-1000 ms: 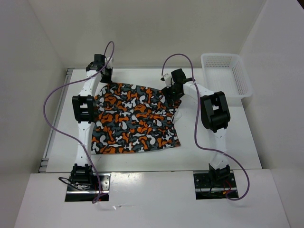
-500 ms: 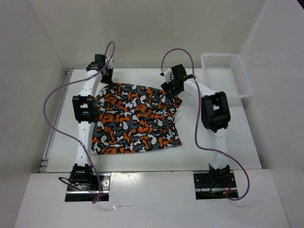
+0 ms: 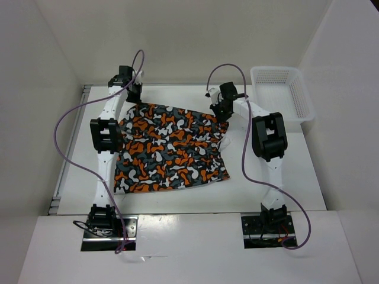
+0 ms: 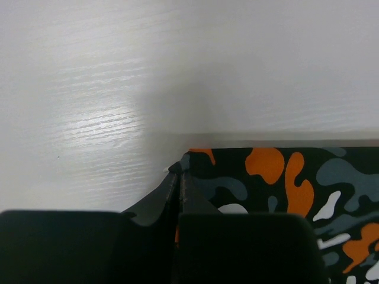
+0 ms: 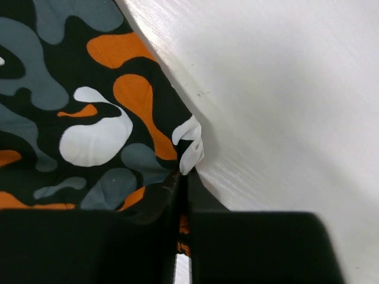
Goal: Fold and stack the shorts
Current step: Fold the shorts
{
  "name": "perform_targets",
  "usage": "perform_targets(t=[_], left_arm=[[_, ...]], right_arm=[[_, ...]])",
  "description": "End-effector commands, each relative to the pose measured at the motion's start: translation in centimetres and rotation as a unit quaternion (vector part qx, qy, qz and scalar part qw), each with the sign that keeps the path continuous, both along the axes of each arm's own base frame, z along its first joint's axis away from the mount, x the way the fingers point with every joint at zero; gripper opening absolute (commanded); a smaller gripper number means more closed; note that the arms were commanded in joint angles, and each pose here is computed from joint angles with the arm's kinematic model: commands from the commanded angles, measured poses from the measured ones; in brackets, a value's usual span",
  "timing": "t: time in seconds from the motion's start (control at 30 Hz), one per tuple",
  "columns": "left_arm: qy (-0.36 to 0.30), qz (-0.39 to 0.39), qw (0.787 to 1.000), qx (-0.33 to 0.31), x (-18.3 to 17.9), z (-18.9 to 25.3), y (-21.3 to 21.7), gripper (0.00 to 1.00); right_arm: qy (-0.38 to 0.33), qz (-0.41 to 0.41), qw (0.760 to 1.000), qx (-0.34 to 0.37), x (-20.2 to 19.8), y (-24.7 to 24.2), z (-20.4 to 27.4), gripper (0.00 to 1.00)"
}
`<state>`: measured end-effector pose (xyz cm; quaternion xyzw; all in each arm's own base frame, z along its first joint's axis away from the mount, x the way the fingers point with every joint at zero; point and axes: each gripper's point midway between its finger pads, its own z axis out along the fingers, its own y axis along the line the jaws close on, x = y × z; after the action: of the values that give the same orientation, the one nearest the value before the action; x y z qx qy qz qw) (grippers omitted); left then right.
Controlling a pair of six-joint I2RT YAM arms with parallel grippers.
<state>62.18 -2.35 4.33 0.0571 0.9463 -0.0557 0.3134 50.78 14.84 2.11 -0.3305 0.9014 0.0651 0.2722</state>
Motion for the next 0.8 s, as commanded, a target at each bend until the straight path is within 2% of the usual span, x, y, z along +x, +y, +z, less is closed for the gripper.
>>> perform_targets(t=[0.0,0.03,0.13,0.23,0.4,0.5,0.53,0.6,0.63,0.67,0.7,0.73,0.77], left_arm=[[-0.045,-0.019,0.999,-0.018,0.3,5.5,-1.1,0.00],[-0.054,-0.030,0.998,-0.031,0.3,6.6,-1.7,0.00],[-0.080,-0.022,0.996,-0.033,1.0,8.5,-0.4,0.00],[-0.115,-0.022,0.992,-0.040,1.1,12.3,0.4,0.00],[-0.167,-0.013,0.985,-0.038,0.6,18.3,2.2,0.00],[-0.198,-0.024,0.978,-0.052,-0.8,22.7,2.6,0.00],[-0.206,-0.028,0.976,-0.057,-2.0,24.6,2.7,0.00],[-0.167,-0.050,0.981,-0.087,-3.8,22.9,1.3,0.00],[-0.167,-0.056,0.980,-0.093,-5.4,24.2,0.9,0.00],[-0.155,-0.055,0.982,-0.095,-6.3,23.5,0.8,0.00],[-0.093,-0.051,0.988,-0.108,-8.1,18.9,0.5,0.00],[-0.118,-0.049,0.987,-0.099,-9.1,20.7,0.6,0.00],[-0.111,-0.038,0.988,-0.096,-9.9,20.1,1.4,0.00]], right_arm=[[-0.004,-0.006,1.000,-0.014,0.5,-0.5,0.4,0.03],[-0.017,-0.011,1.000,-0.019,1.1,-0.7,0.9,0.00],[-0.073,-0.032,0.996,-0.029,2.7,-0.4,5.0,0.00],[-0.127,-0.037,0.991,-0.018,3.0,1.0,9.8,0.00],[-0.214,0.014,0.976,-0.040,-0.1,3.7,15.3,0.00],[-0.221,0.039,0.973,-0.055,-2.1,4.1,15.7,0.00],[-0.236,0.040,0.969,-0.057,-2.7,4.0,17.2,0.00],[-0.234,0.059,0.968,-0.075,-4.3,3.7,17.0,0.00],[-0.245,0.071,0.964,-0.076,-5.4,3.8,18.3,0.00],[-0.239,0.089,0.964,-0.081,-6.6,3.9,17.7,0.00],[-0.242,0.116,0.959,-0.092,-7.6,4.4,17.8,0.00],[-0.254,0.131,0.954,-0.085,-8.5,4.7,18.9,0.00],[-0.250,0.141,0.954,-0.090,-9.3,4.7,18.3,0.00]])
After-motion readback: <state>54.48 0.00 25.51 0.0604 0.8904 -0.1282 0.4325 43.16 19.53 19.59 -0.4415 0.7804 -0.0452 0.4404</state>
